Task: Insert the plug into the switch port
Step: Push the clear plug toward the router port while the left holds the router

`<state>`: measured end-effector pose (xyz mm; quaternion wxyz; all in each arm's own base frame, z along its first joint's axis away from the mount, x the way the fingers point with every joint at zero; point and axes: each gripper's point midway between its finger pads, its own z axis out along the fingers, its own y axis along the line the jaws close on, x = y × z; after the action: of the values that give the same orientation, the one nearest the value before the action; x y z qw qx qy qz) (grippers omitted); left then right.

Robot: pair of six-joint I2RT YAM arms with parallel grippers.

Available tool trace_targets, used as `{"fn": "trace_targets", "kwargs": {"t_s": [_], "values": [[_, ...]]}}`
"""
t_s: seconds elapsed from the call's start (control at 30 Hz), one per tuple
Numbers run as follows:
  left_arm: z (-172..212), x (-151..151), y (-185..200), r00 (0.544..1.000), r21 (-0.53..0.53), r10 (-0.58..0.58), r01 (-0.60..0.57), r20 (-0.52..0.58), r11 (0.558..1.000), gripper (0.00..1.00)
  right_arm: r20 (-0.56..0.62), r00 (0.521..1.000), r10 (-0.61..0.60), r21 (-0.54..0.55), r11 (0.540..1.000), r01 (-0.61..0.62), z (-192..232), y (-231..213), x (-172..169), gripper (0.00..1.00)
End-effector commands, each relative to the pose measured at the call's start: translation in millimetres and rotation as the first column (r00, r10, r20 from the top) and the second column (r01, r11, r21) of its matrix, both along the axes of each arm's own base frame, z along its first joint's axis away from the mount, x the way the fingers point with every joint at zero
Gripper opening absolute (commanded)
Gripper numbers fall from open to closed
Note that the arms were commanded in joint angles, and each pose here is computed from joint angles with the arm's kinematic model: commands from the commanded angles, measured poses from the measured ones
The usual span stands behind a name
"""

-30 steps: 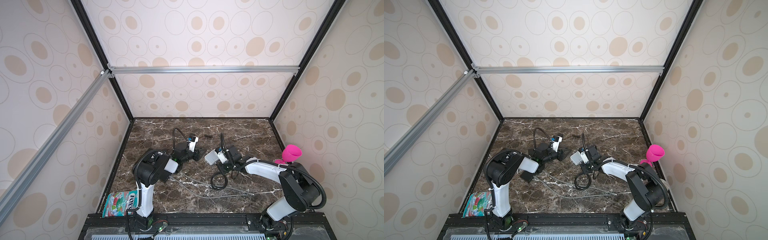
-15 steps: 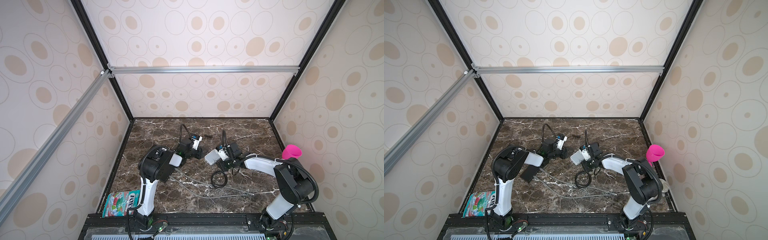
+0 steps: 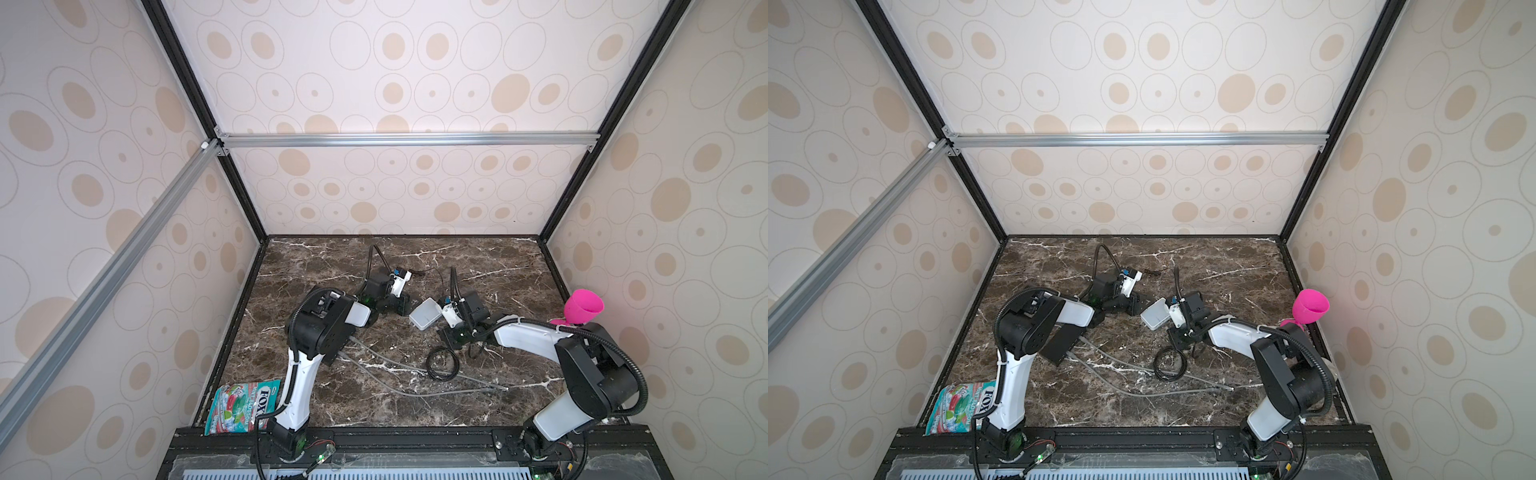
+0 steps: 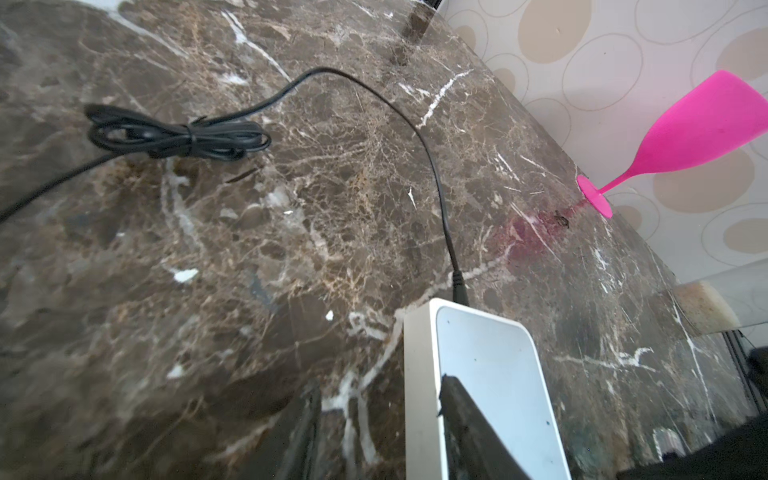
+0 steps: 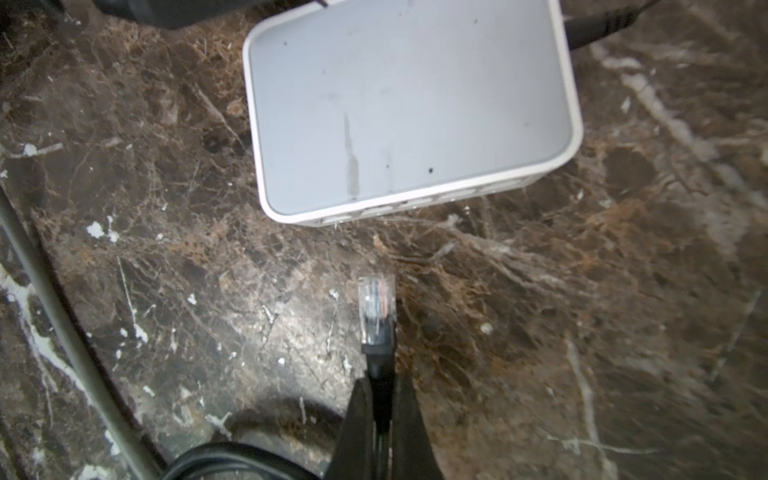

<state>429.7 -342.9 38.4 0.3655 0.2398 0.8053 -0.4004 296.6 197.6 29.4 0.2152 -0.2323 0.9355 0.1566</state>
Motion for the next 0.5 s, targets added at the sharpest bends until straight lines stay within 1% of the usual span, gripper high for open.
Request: {"fn": "trace_targets", "kwargs": {"t_s": [0.0, 0.17, 0.37, 0.47], "values": [[-8.3, -0.5, -12.7, 0.998, 0.082, -0.052, 0.05, 0.021, 0.995, 0.47, -0.001, 1.0, -0.021, -0.013, 1.0, 0.021, -3.0, -3.5, 3.5, 0.0], [-23.5, -0.9, -17.2, 0.998, 0.158, -0.057, 0.055, 0.004, 0.986, 0.47, 0.005, 1.0, -0.007, -0.018, 1.0, 0.007, -2.4, 1.0, 12.3, 0.0], [-25.2, -6.1, -21.5, 0.997, 0.156, -0.077, 0.076, -0.001, 0.985, 0.47, -0.003, 1.0, 0.008, -0.012, 1.0, -0.008, -5.2, 7.2, 19.3, 0.0], [-28.3, -6.7, -22.0, 0.997, 0.161, -0.078, 0.078, -0.008, 0.984, 0.46, 0.007, 1.0, -0.009, -0.015, 1.0, 0.009, -5.0, 6.4, 23.0, 0.0]]}}
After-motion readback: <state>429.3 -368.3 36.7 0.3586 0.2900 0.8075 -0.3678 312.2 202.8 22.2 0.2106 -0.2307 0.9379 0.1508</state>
